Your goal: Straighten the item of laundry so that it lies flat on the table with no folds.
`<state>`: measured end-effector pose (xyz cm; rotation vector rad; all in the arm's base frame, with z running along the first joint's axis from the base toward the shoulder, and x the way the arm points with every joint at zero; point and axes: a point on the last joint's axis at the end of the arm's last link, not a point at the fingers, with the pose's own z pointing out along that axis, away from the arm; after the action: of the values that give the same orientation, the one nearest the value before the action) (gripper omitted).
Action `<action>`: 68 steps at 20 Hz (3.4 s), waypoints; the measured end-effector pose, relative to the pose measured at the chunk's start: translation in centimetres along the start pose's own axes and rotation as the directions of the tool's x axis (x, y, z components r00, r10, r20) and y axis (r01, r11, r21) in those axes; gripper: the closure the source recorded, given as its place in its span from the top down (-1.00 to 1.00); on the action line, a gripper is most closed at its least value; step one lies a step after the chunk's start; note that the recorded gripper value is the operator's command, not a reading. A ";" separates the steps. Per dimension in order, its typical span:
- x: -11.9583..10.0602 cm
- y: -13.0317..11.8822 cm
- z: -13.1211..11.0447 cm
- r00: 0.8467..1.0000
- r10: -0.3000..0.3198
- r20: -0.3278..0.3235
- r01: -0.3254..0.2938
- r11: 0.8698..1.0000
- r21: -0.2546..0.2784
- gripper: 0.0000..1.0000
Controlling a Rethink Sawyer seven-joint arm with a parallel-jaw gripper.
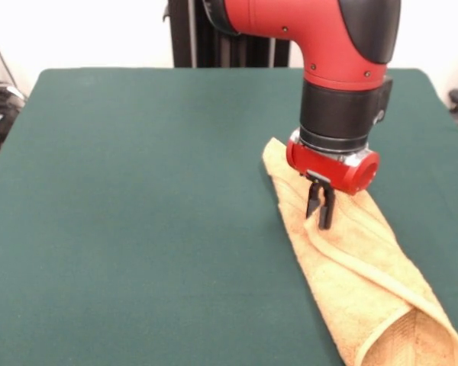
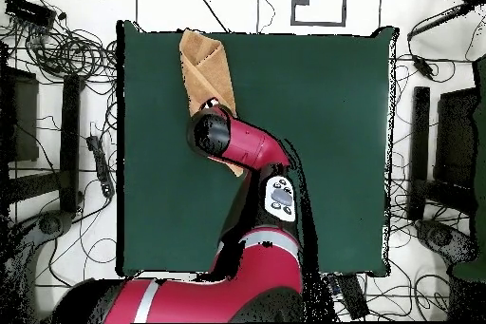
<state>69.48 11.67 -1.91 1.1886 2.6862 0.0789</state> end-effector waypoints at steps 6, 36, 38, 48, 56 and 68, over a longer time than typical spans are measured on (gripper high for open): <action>0.0 0.0 0.0 1.000 -0.001 0.000 0.001 1.000 0.000 -1.00; 7.7 9.2 -8.1 0.984 0.138 -0.117 -0.144 0.989 -0.046 -1.00; 8.2 9.6 -7.8 0.976 0.183 -0.119 -0.190 0.981 -0.048 -1.00; 10.3 7.9 -5.5 0.955 0.270 -0.119 -0.273 0.962 -0.013 -1.00; 17.4 8.1 -3.2 0.945 0.311 -0.102 -0.307 0.950 0.049 1.00; 25.8 8.7 -0.2 0.901 0.433 -0.024 -0.423 0.891 0.164 1.00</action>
<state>58.87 36.59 -4.83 1.8398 2.4605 -0.0313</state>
